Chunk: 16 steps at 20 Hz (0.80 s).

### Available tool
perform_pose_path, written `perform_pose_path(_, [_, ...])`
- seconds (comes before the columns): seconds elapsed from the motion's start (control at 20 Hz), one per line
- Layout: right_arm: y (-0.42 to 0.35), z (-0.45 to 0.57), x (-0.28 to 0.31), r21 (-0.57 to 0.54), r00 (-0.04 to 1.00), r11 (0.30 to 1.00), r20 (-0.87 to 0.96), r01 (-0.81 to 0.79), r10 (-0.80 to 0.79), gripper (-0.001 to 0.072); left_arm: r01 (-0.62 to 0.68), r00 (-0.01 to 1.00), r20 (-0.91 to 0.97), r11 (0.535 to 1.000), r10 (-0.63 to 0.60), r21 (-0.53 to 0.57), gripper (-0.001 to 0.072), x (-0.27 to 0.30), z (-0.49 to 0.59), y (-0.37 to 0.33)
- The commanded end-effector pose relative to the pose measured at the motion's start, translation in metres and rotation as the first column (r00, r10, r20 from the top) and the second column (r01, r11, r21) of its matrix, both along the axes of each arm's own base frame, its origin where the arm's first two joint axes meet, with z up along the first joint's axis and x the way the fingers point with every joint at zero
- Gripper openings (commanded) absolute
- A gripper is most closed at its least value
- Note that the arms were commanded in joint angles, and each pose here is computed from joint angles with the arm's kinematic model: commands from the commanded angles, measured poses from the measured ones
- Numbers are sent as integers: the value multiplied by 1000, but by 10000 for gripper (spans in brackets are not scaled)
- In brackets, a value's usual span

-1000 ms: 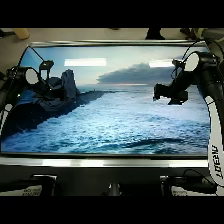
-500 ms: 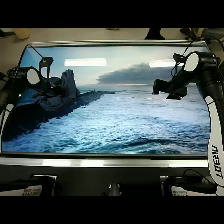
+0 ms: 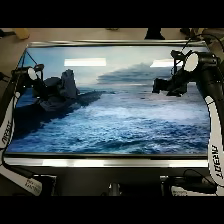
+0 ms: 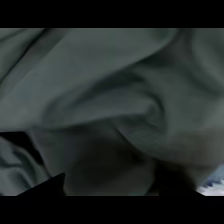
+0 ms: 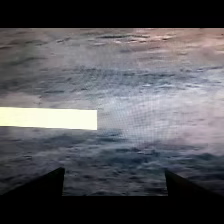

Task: Fold the shirts.

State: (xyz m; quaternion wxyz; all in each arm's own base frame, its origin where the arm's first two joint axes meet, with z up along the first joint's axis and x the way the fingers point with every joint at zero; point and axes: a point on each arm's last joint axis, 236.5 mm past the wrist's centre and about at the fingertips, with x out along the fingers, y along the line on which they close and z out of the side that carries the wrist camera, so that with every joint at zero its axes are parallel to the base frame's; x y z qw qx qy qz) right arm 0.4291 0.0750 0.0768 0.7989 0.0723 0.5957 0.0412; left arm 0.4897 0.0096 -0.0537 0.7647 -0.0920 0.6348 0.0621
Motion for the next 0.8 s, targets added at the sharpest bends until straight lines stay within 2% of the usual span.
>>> perform_pose_path(0.0, [-1, -1, 0, -5, 1000, 1000, -1, -6, 6, 672, -35, 995, -99, 999, 32, -34, 651, -5, -43, 6])
perform_pose_path(0.05, [-1, -1, -1, -5, 1000, 1000, -4, -7, 7, 672, -38, 993, -112, 999, 34, -35, 427, -7, -49, 5])
perform_pose_path(0.1, [-1, -1, -1, -5, 1000, 1000, -4, -7, 7, 672, -43, 992, -117, 998, 37, -45, 153, -8, -49, 3])
perform_pose_path(0.15, [-1, -1, -1, -10, 1000, 1000, -4, -21, 21, 672, -38, 994, -103, 997, 30, -73, 27, -5, -42, -4])
perform_pose_path(0.2, [-1, 0, -3, -18, 999, 999, -4, -46, 46, 671, -14, 999, -54, 995, 8, -100, 27, 4, -25, -13])
perform_pose_path(0.3, [-6, 10, -1, -52, 996, 995, 36, -84, 86, 671, 107, 982, 166, 991, -92, -81, 26, 35, 53, -33])
perform_pose_path(0.4, [-28, 43, 5, -140, 989, 989, 132, -51, 70, 671, 250, 874, 432, 968, -224, -3, 27, 42, 171, -74])
perform_pose_path(0.55, [-70, 126, -3, -272, 948, 960, 316, 62, 28, 672, 413, 652, 675, 909, -344, 64, 26, -19, 312, -156])
perform_pose_path(0.65, [-85, 174, -28, -268, 913, 951, 407, 153, -32, 672, 520, 587, 708, 853, -393, 43, 26, -70, 335, -213])
perform_pose_path(0.75, [-89, 206, -57, -246, 885, 953, 463, 179, -46, 673, 627, 585, 655, 779, -479, 10, 26, -109, 302, -268])
